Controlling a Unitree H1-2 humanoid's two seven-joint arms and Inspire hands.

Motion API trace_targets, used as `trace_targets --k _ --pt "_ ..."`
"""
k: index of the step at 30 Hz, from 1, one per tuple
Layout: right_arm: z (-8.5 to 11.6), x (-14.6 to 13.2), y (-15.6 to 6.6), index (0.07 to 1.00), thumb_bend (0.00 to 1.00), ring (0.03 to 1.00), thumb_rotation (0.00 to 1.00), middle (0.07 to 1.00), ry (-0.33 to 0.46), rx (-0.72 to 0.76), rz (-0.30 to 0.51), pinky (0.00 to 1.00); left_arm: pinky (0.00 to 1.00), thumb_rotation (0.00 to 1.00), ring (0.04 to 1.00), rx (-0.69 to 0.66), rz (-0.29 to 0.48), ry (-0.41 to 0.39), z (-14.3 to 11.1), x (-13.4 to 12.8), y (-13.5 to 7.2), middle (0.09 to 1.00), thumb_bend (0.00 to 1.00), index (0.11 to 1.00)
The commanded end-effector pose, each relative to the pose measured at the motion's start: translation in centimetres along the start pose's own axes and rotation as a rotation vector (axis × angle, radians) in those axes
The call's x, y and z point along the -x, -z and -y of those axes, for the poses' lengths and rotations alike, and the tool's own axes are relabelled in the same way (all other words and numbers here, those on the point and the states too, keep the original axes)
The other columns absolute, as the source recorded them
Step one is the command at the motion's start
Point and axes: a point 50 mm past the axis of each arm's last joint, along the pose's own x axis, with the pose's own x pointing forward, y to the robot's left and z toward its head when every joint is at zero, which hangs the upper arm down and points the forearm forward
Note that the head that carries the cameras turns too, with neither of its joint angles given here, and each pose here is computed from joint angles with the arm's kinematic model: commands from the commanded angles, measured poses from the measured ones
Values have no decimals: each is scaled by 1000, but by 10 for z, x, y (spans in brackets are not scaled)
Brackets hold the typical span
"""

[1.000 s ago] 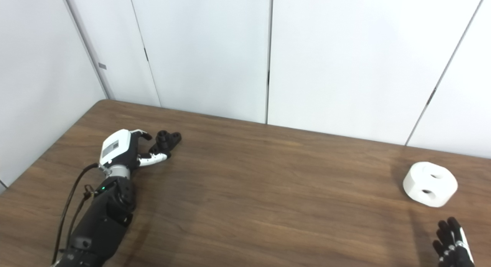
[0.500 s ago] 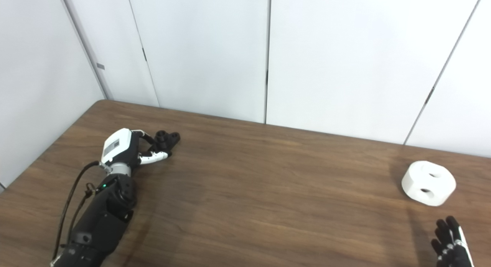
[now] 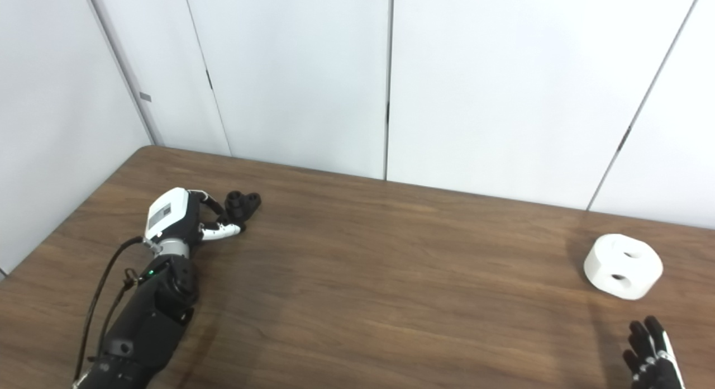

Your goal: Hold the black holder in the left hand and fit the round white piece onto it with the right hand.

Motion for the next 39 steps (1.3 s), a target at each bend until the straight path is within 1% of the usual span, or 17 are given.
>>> trace_targets --k 1,2,3,4,5,7,12,16,20,23,25,27,33,35,39 --pt "-3 7 2 1000 606 1000 952 973 4 -21 -2 1000 853 168 857 -21 37 -71 -19 -12 -9 789 848 534" --pt "-3 7 3 1000 607 1000 952 974 2 -19 -1 1000 852 164 856 -29 38 -70 -18 -12 -9 787 849 533" --pt "-3 7 3 1000 617 1000 955 976 0 -17 0 1000 858 109 859 -35 38 -69 -18 -12 -8 788 658 507" --pt "-3 7 3 1000 623 1000 955 977 -1 -16 0 1000 861 90 860 -39 38 -68 -17 -12 -8 789 593 498" --pt "-3 7 4 1000 626 1000 955 978 -2 -13 3 1000 863 80 861 -38 37 -66 -16 -12 -7 789 560 494" --pt "-2 7 4 1000 631 1000 960 973 -1 -13 3 1000 870 71 867 -36 36 -64 -15 -12 -5 790 533 488" --pt "-2 7 4 1000 646 999 951 968 -5 -16 1 1000 864 56 868 5 37 -69 -12 -10 -4 778 525 483" --pt "-3 7 2 1000 652 997 957 968 -8 -12 -1 1000 823 47 860 20 40 -72 -10 -9 -4 775 522 483" --pt "-3 7 2 1000 648 1000 958 972 -11 -11 1 1000 808 45 860 31 45 -65 -8 -9 -3 780 521 483" --pt "-4 7 2 1000 647 998 956 971 -12 -14 -3 1000 763 44 844 84 22 -33 -7 -9 -2 785 520 484" --pt "-5 7 1 1000 645 999 960 969 -13 -8 -3 1000 716 45 830 126 2 -2 -6 -8 1 784 520 484" --pt "-6 6 2 1000 648 1000 958 969 -13 -10 -4 1000 690 46 821 150 -7 16 -5 -4 5 779 520 485" --pt "-7 5 3 999 650 996 941 969 -11 -11 0 1000 685 49 816 148 19 62 -1 18 21 785 518 486" --pt "-7 5 4 996 645 981 944 966 -11 -6 6 1000 698 51 822 146 30 74 0 25 25 786 519 486" --pt "-8 4 5 993 621 955 957 957 -9 7 11 1000 706 51 826 142 79 91 0 37 26 792 518 486"
